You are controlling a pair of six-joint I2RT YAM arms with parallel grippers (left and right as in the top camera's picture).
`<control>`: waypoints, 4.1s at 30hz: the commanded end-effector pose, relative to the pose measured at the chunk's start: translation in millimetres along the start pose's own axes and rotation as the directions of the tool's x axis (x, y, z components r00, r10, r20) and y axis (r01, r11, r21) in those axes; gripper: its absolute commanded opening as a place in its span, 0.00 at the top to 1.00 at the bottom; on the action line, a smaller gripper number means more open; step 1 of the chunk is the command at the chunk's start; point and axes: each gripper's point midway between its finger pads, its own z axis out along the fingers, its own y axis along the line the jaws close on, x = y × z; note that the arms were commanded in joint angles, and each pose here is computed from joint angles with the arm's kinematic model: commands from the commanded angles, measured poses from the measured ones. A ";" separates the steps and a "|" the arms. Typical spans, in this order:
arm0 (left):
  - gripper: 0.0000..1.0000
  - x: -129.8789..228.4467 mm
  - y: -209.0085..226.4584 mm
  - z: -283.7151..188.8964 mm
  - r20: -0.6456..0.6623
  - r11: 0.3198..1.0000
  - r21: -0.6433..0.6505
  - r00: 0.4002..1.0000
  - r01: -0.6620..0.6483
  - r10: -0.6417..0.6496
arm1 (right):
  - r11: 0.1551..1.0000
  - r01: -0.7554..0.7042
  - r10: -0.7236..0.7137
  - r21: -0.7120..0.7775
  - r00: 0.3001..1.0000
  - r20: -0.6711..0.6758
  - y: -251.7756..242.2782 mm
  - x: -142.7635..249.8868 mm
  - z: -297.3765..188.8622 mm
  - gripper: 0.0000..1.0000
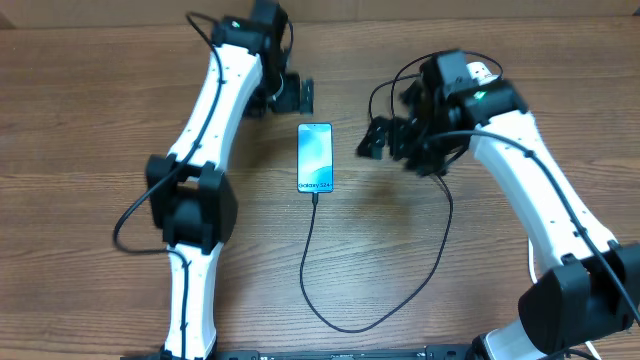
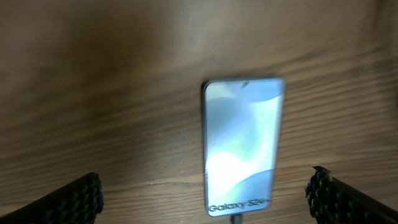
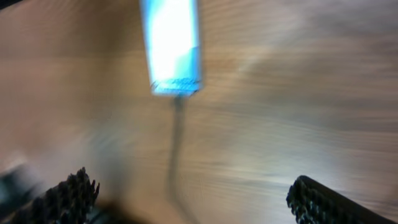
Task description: Plug charger to phone and switch on socket
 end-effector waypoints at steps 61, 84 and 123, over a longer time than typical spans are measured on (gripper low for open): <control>0.00 -1.0 16.3 -173.0 0.374 0.992 -0.097 0.926 0.081 -0.039 | 0.810 -0.461 0.203 0.362 0.800 0.565 -351.9 -195.7 2.5 0.00; 0.00 -1.0 16.3 -173.0 0.374 0.992 -0.097 0.926 0.081 -0.039 | 0.815 -0.470 0.264 0.339 0.822 0.505 -357.7 -184.3 33.5 0.00; 0.00 -1.1 16.3 -173.0 0.375 0.992 -0.097 0.926 0.081 -0.039 | 0.875 -0.415 0.247 0.249 0.825 0.508 -274.2 -151.8 -80.8 0.00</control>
